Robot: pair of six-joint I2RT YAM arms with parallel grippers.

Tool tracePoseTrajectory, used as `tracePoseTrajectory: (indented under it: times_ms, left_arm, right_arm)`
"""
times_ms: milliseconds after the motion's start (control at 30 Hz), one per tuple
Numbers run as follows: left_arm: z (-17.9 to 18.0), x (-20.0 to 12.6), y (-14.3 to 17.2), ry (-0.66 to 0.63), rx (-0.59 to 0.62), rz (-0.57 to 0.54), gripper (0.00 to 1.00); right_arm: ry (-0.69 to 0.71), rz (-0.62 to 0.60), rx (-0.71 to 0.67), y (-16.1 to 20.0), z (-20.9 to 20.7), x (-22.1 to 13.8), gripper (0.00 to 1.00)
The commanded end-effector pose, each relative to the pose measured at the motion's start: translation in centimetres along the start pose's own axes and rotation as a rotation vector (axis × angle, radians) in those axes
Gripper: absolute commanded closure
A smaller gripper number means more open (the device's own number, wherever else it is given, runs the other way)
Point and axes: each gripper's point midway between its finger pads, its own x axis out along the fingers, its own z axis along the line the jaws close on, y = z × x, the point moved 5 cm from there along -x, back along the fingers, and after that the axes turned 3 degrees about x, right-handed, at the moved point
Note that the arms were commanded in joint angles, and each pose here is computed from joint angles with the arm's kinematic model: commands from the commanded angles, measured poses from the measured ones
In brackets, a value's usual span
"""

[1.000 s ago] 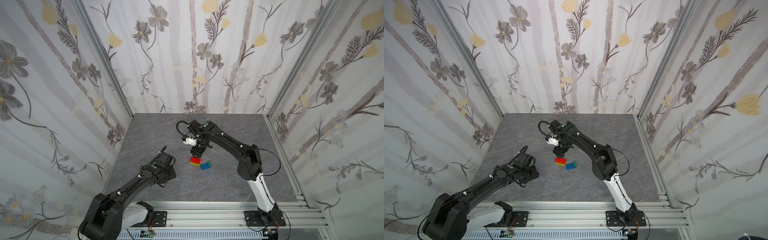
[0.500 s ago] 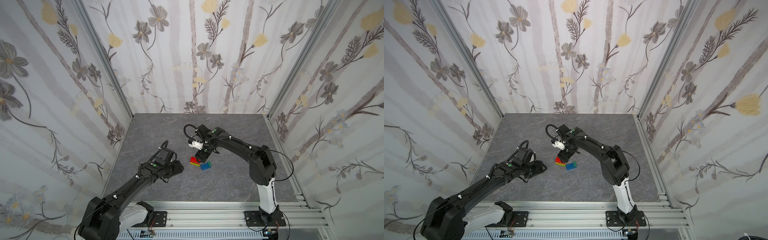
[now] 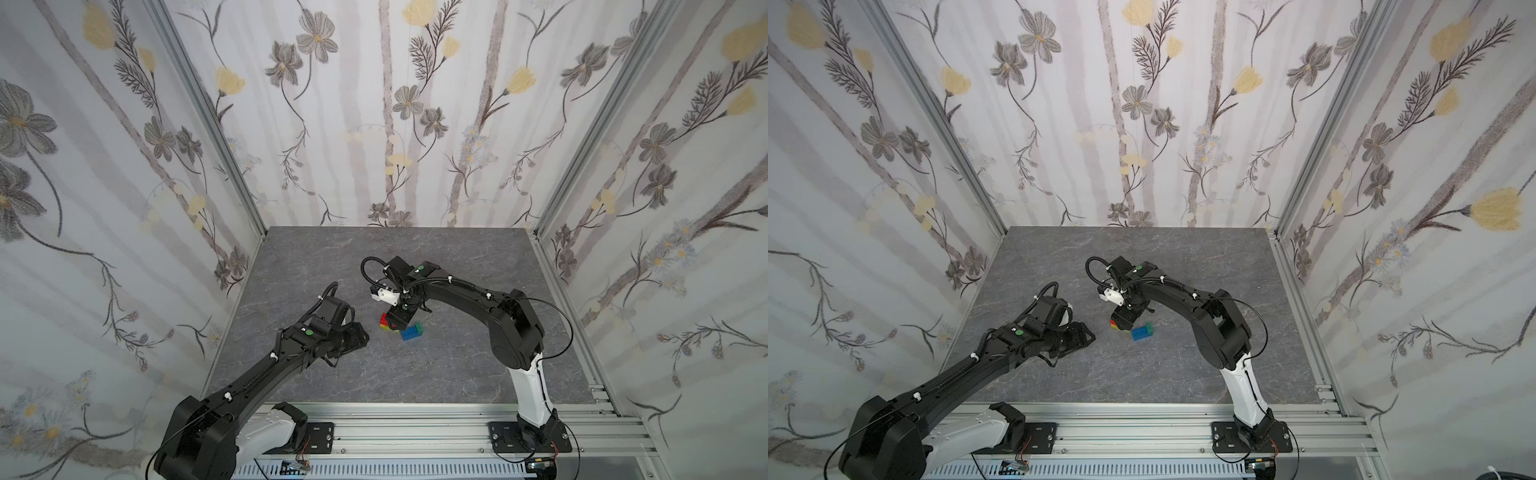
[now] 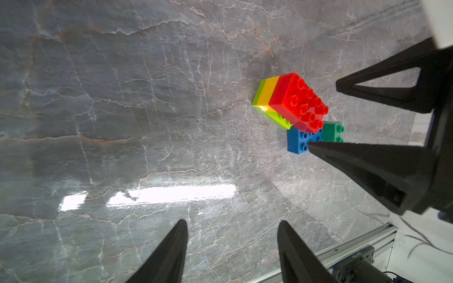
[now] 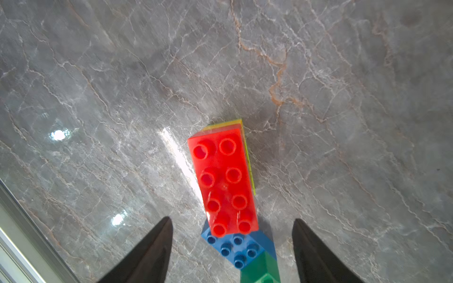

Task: Assemble the number 5 with lego
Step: Assemble the lego brick with the lego brick, then pick up the lego brick from the center of the board.

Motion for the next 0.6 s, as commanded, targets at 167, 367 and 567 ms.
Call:
tracePoseTrajectory:
  times_ms: [167, 367, 567]
  left_arm:
    - [0.4, 0.0, 0.0, -0.021, -0.004, -0.014, 0.42]
    - [0.9, 0.1, 0.3, -0.033, -0.011, -0.017, 0.43]
    - [1.3, 0.1, 0.5, -0.042, -0.017, -0.022, 0.44]
  right_arm:
    - [0.017, 0.042, 0.012, 0.4, -0.3, 2.2, 0.3]
    - [0.013, 0.068, 0.011, 0.7, -0.1, 3.3, 0.36]
    - [0.022, 0.086, 0.005, 0.8, 0.2, 4.2, 0.45]
